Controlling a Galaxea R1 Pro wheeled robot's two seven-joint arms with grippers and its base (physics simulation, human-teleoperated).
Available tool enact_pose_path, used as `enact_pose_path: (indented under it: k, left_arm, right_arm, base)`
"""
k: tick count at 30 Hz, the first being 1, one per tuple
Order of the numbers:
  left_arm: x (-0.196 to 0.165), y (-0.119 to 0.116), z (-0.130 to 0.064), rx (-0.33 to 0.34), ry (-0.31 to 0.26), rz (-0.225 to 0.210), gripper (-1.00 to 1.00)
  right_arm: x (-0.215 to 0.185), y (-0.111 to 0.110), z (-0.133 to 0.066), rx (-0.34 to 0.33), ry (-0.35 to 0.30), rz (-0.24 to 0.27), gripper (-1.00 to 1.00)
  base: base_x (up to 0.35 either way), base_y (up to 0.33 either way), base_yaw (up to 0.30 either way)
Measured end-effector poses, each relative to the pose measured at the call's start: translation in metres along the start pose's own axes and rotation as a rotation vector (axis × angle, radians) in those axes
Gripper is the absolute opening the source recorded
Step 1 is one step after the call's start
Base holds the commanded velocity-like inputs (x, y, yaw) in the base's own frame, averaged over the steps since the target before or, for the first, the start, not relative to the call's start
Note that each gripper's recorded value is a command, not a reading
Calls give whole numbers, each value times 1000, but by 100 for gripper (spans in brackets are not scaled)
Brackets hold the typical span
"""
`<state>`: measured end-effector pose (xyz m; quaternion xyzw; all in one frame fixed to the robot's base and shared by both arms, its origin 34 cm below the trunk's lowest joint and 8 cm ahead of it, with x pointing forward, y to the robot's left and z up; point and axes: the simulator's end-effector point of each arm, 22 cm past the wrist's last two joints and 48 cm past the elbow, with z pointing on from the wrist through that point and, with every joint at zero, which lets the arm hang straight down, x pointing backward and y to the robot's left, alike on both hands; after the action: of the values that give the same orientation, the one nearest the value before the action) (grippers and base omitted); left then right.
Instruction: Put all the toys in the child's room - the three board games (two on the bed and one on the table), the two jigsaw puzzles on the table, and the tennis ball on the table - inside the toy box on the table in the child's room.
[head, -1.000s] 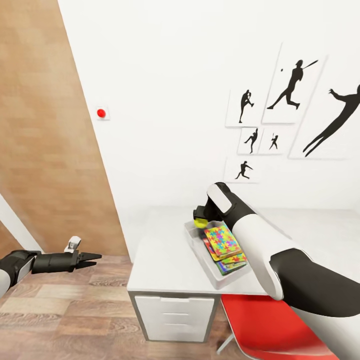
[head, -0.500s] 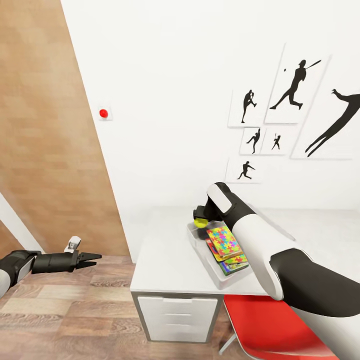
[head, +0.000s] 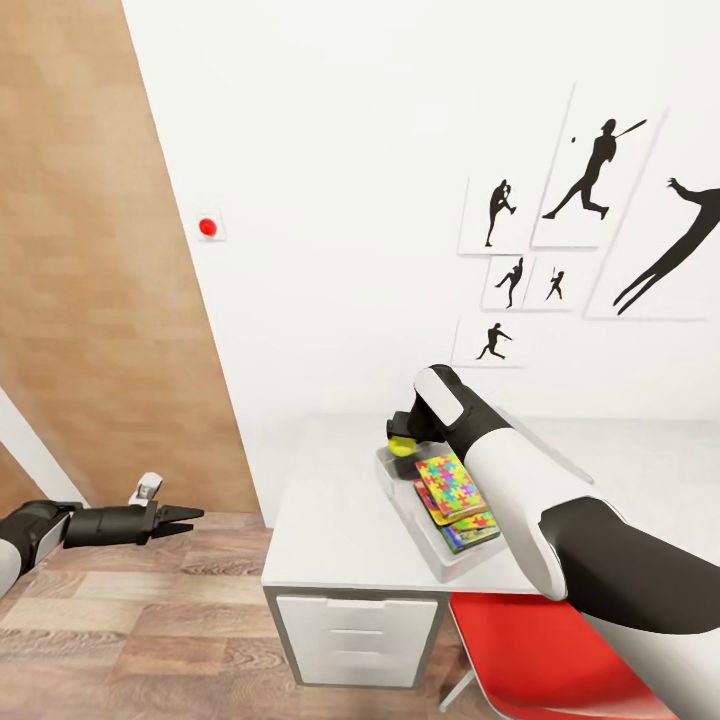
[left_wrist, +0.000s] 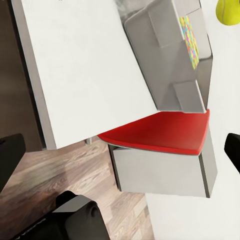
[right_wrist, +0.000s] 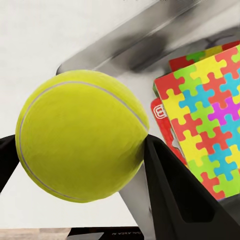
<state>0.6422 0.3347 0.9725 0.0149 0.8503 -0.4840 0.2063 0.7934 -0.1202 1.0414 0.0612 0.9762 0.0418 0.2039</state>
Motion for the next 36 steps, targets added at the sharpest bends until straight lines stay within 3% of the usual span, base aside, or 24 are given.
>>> enact_pose_path:
  k: [14, 15, 36]
  left_arm:
    - [0, 0, 0, 0, 1, -1, 100]
    - [0, 0, 0, 0, 1, -1, 100]
    - [0, 0, 0, 0, 0, 0, 100]
  right_arm:
    - [0, 0, 0, 0, 1, -1, -100]
    - [0, 0, 0, 0, 1, -1, 100]
    - [0, 0, 0, -1, 1, 2, 100]
  base:
    - [84, 0, 0]
    - [4, 0, 0]
    - [0, 0, 0]
